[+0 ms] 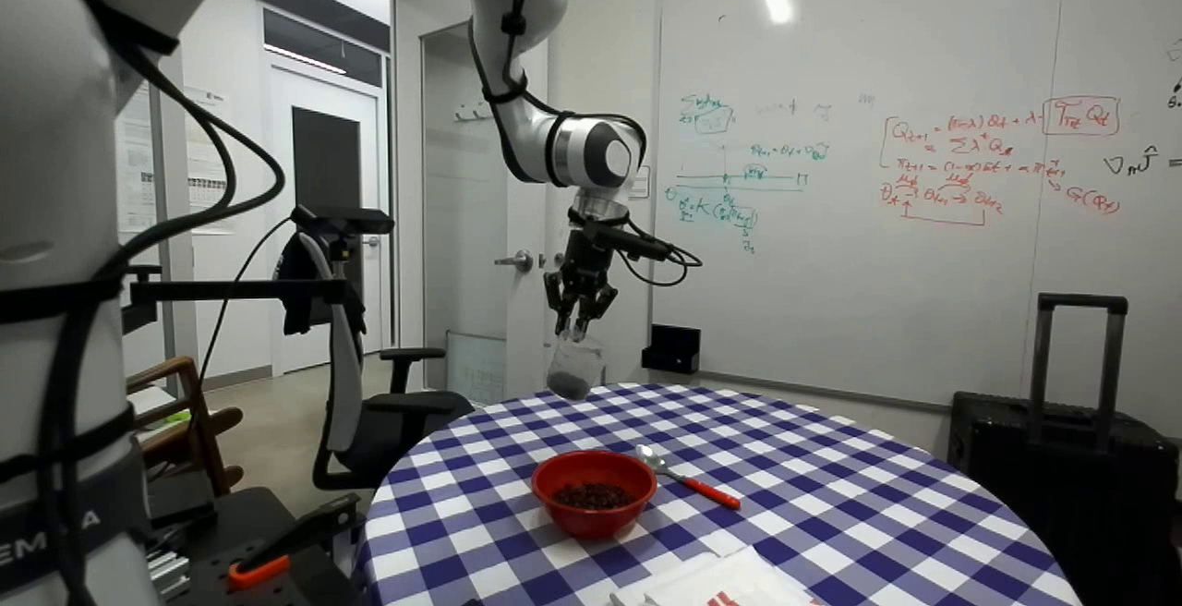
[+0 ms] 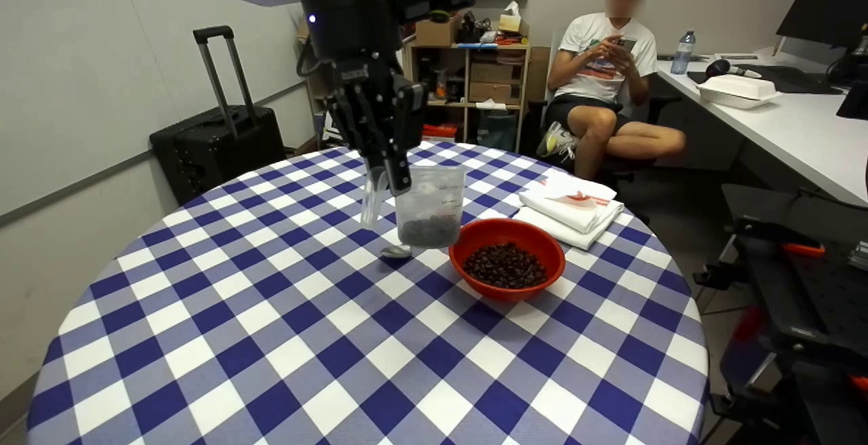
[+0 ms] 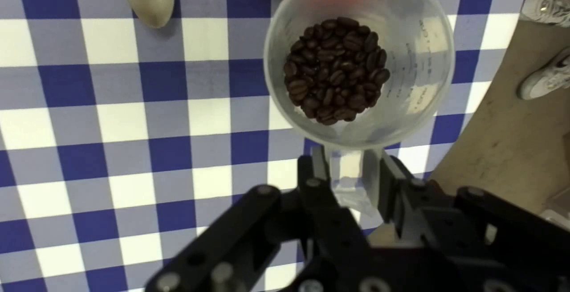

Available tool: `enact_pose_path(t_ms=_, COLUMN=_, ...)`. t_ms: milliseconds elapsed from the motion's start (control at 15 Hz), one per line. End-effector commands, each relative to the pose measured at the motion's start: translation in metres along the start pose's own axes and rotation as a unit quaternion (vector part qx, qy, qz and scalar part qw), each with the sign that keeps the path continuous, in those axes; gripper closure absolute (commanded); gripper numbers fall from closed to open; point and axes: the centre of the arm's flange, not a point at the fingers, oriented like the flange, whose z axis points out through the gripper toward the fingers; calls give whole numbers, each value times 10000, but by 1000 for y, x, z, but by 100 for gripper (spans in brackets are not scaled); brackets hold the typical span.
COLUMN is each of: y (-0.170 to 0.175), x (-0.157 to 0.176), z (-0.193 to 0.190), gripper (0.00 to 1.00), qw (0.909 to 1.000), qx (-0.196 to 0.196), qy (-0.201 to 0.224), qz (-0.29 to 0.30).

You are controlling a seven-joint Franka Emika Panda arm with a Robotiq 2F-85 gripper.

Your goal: Pour some of the things in the jug into the bowl

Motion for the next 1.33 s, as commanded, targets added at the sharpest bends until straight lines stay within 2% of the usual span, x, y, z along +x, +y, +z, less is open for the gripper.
enact_pose_path(t_ms=0, y=-39, x=-38, z=-7, gripper=93, qw=9967, qx=372, qy=100, qz=-710)
enact_pose_path(t_ms=267, y=-58, x=-71, z=0, gripper=93, qw=9881, qx=687, qy=339, qz=-1330)
enact_pose_path(t_ms=467, y=-62, x=-97, z=3, gripper=93, qw=9783, qx=904, qy=923, qz=-1619)
enact_pose_path(t_ms=800, y=-53, x=-142, z=10, gripper=93, qw=9637, qx=1180, qy=1820, qz=-1554)
enact_pose_path(t_ms=1000, y=-46, x=-167, z=18, gripper=93, qw=9512, qx=1354, qy=2250, qz=-1621)
enact_pose_path(t_ms=1267, y=-33, x=-186, z=27, gripper=93, qw=9291, qx=1555, qy=2785, qz=-1871)
